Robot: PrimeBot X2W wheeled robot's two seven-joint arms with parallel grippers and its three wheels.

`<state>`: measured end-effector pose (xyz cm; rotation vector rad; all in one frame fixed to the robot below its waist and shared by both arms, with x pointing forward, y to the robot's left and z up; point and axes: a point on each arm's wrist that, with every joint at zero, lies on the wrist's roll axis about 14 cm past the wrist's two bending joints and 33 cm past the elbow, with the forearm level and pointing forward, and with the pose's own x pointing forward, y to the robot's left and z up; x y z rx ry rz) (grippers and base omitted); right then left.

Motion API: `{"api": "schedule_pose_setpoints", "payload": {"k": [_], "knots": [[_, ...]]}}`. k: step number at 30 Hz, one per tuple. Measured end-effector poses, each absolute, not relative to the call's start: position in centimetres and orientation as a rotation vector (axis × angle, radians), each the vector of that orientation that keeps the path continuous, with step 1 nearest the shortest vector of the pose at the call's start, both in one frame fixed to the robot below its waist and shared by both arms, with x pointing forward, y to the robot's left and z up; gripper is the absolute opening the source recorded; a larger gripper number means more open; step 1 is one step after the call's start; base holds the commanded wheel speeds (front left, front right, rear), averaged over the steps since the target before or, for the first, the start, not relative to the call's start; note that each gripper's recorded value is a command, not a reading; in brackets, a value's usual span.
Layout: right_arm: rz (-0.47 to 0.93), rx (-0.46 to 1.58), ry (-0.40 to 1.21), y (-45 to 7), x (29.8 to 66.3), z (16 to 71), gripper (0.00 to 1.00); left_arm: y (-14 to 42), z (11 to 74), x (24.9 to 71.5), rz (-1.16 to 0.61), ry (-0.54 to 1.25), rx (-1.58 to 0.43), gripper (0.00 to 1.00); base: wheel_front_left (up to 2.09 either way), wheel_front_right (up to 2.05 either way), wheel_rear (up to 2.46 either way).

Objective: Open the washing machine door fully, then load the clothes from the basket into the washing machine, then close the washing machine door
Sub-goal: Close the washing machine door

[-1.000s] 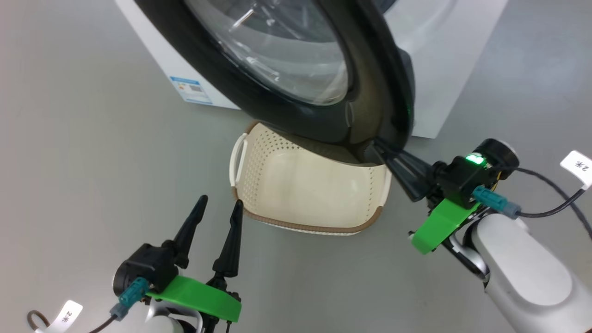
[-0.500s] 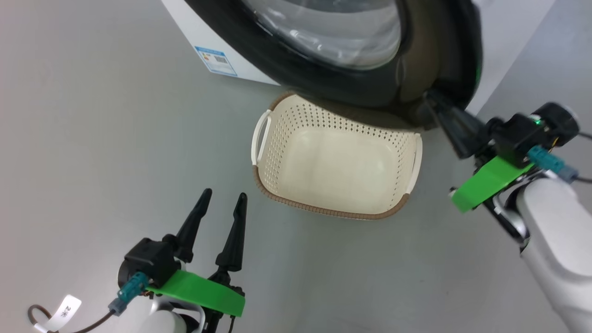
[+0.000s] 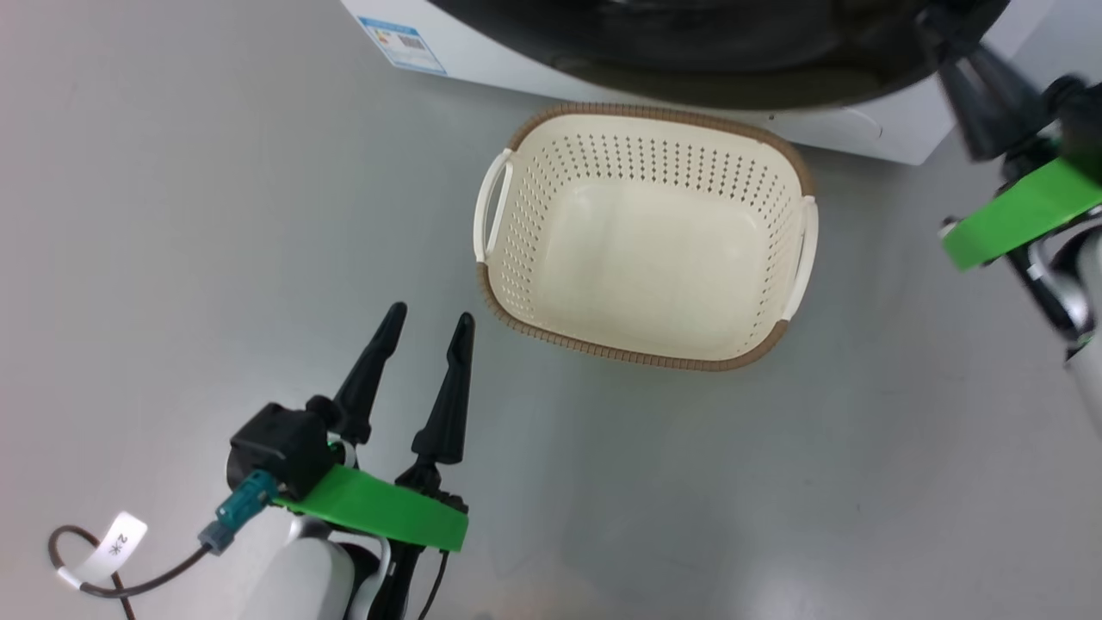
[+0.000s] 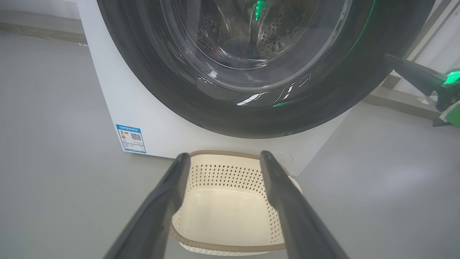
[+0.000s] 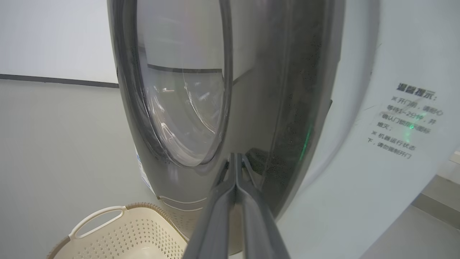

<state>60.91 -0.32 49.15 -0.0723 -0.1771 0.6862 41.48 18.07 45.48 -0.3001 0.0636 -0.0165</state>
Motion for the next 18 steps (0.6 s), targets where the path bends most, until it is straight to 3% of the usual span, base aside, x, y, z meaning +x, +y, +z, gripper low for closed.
{"api": "schedule_pose_setpoints", "payload": {"k": [9, 18], "knots": [[0.634, -0.115, -0.2, -2.5, 64.9, 48.8, 0.0, 17.8, 44.5, 42.9, -0.026, 0.08, -0.323, 1.0, 0.0, 0.0, 0.0], [0.69, -0.13, -0.219, -0.4, 66.5, 48.1, 0.0, 18.1, 43.4, 43.2, -0.012, 0.109, -0.333, 1.0, 0.0, 0.0, 0.0]]}}
